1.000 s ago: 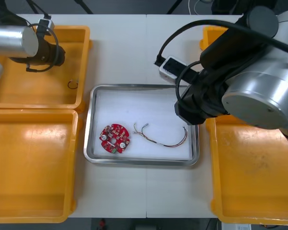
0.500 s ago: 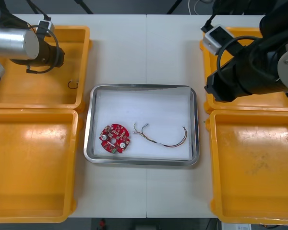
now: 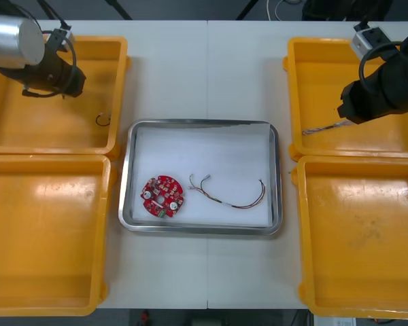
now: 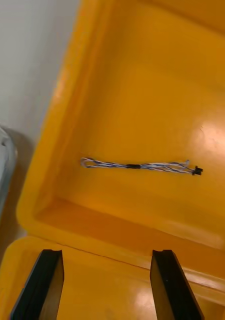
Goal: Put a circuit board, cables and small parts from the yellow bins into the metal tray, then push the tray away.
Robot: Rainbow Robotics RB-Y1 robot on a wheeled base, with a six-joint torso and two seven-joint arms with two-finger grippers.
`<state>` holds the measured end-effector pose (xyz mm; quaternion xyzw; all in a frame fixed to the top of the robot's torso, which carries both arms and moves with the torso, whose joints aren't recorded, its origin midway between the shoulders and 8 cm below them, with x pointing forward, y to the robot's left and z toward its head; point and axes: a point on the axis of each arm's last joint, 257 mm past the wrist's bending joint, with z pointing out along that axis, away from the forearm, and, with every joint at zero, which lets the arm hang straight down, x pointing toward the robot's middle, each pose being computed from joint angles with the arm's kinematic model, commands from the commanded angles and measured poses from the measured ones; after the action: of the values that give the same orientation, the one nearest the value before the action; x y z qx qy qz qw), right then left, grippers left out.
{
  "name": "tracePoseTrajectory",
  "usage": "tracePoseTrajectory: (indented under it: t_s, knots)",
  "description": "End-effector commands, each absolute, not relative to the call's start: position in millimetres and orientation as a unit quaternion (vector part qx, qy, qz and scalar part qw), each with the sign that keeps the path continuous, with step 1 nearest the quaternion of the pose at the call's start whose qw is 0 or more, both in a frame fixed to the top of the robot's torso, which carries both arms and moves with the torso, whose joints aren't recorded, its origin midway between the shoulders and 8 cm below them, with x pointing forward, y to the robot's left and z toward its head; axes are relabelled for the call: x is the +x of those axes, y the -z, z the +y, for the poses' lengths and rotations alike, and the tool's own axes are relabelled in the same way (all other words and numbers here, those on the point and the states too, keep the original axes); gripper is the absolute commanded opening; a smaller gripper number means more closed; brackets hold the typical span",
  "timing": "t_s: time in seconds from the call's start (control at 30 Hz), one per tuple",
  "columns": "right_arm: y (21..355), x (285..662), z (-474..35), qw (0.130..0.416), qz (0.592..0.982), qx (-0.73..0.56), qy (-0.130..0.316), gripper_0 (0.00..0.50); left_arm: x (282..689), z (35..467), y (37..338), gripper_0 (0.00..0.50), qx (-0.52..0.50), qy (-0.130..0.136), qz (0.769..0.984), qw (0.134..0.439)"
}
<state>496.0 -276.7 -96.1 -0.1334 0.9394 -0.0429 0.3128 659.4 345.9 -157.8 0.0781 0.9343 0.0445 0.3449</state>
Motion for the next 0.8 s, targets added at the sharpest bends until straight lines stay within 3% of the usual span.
tracePoseTrajectory:
  t_s: [0.03, 0.37, 0.5, 0.7, 0.8]
  knots:
    - [85.5, 506.9, -307.2, 0.312, 0.942, -0.102, 0.063, 0.5, 659.1, 365.6, 91.2, 0.0, 0.114, -0.065, 0.92, 0.369]
    - [93.8, 529.0, -330.2, 0.278, 0.958, -0.026, 0.06, 0.5, 614.9, 356.6, 67.0, 0.0, 0.095, -0.058, 0.942, 0.317]
    - [96.0, 537.9, -330.5, 0.27, 0.961, 0.004, 0.054, 0.5, 597.0, 339.3, 63.2, 0.0, 0.085, -0.059, 0.943, 0.315]
    - [88.5, 557.4, -324.9, 0.287, 0.956, 0.041, 0.036, 0.5, 570.2, 313.2, 68.2, 0.0, 0.081, -0.05, 0.947, 0.306]
    - [89.3, 564.0, -323.6, 0.285, 0.955, 0.068, 0.036, 0.5, 554.3, 291.8, 68.4, 0.0, 0.068, -0.031, 0.95, 0.304]
